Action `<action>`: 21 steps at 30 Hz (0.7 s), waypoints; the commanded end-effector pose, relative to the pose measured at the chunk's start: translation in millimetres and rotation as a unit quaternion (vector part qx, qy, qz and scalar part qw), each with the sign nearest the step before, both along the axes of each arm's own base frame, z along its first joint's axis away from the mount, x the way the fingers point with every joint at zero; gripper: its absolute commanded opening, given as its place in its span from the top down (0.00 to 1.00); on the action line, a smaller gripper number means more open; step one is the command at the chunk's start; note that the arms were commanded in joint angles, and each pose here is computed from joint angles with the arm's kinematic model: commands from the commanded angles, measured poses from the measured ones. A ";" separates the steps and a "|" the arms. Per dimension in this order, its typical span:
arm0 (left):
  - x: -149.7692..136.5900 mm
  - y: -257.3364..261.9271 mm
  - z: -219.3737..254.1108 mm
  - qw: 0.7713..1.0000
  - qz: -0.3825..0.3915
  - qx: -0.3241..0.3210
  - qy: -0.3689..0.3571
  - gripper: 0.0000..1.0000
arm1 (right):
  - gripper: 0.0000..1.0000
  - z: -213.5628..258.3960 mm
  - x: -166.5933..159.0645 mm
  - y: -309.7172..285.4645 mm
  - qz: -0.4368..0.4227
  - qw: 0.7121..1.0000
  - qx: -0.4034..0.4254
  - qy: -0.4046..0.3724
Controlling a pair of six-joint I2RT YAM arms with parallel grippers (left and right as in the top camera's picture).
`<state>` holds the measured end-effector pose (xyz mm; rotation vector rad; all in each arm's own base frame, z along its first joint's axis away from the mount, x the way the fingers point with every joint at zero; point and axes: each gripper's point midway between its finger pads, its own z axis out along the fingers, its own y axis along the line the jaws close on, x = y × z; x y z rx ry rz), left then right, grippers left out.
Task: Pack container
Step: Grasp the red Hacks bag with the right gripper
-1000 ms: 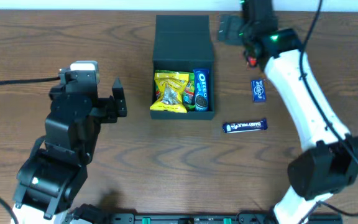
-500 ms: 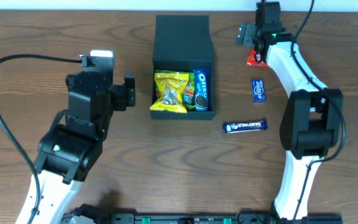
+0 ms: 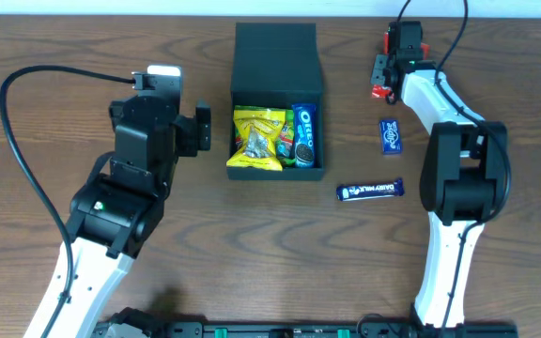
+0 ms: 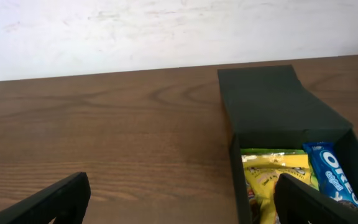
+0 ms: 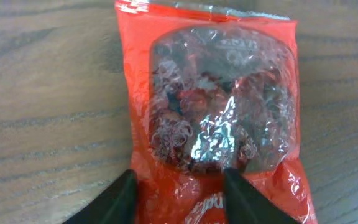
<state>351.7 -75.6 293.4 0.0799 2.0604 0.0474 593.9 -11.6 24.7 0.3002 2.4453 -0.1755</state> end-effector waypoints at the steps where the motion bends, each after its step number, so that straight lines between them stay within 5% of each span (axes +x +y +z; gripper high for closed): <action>1: 3.2 0.2 8.2 1.000 -0.001 0.001 -0.011 0.05 | 0.73 -7.5 -3.3 -8.8 -0.008 1.000 -0.002 0.010; 4: 3.2 0.2 8.1 1.000 -0.001 0.001 -0.010 0.05 | 0.99 -9.0 -5.6 -10.2 -0.009 1.000 -0.003 0.016; 10: 3.2 0.2 8.2 1.000 -0.001 0.001 -0.011 0.05 | 0.99 6.5 -6.1 -8.4 -0.007 1.000 -0.002 0.009; 21: 4.6 -0.3 10.9 1.000 -0.001 -0.001 -0.017 0.05 | 0.99 116.6 3.2 9.8 0.006 0.995 0.009 -0.095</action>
